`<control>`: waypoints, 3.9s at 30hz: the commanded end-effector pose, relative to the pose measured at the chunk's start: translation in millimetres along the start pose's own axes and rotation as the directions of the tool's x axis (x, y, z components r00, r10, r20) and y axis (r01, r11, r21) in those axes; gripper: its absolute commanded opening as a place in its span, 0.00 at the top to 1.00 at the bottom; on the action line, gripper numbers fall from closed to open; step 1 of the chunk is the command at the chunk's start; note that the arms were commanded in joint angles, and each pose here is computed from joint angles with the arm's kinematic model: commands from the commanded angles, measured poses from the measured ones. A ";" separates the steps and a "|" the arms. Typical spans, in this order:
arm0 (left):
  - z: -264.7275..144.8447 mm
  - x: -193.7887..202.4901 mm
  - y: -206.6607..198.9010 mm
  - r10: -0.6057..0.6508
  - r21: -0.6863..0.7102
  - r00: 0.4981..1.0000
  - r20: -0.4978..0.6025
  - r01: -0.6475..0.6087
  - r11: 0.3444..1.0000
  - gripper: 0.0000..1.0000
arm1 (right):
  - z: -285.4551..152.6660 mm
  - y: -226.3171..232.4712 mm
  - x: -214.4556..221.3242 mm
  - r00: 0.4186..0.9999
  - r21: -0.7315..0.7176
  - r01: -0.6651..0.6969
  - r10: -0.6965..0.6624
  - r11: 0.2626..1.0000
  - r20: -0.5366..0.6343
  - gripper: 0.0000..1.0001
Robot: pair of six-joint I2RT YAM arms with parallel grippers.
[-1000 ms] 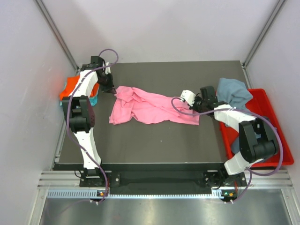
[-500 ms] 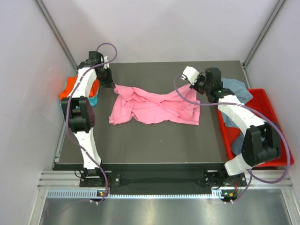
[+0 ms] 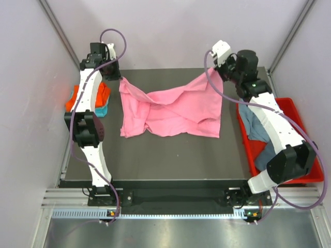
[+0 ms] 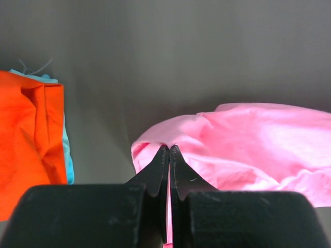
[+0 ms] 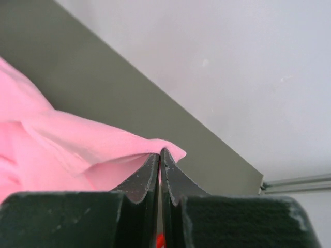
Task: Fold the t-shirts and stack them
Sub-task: Flatten the tshirt out
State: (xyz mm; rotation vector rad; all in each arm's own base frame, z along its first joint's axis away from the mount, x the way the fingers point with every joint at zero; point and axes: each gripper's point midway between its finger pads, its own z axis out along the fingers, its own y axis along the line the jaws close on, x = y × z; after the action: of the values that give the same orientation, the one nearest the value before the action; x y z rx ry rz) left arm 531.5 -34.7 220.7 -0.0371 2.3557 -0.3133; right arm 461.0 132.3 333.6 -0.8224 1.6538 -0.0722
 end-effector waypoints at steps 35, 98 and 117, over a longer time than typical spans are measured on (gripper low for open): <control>-299.3 -159.2 -86.5 0.335 -0.159 0.503 0.797 -0.360 0.919 1.00 | -206.8 -118.7 -206.7 0.848 0.234 -0.280 0.126 0.931 0.515 1.00; 68.9 22.4 17.4 0.495 0.027 0.857 0.144 -0.503 0.864 1.00 | 171.5 -57.5 130.1 0.952 0.106 -0.267 0.279 0.958 -0.123 1.00; 121.0 -7.3 84.9 0.365 -0.302 0.925 0.110 -0.319 0.898 1.00 | 258.4 -63.1 112.3 0.962 0.203 -0.274 0.270 0.940 0.047 1.00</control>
State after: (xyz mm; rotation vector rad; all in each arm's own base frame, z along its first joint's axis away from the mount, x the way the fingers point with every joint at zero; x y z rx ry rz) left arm 607.4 4.1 87.1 0.3125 2.2784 0.0765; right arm 705.6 108.7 157.0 -0.4763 1.8206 -0.0456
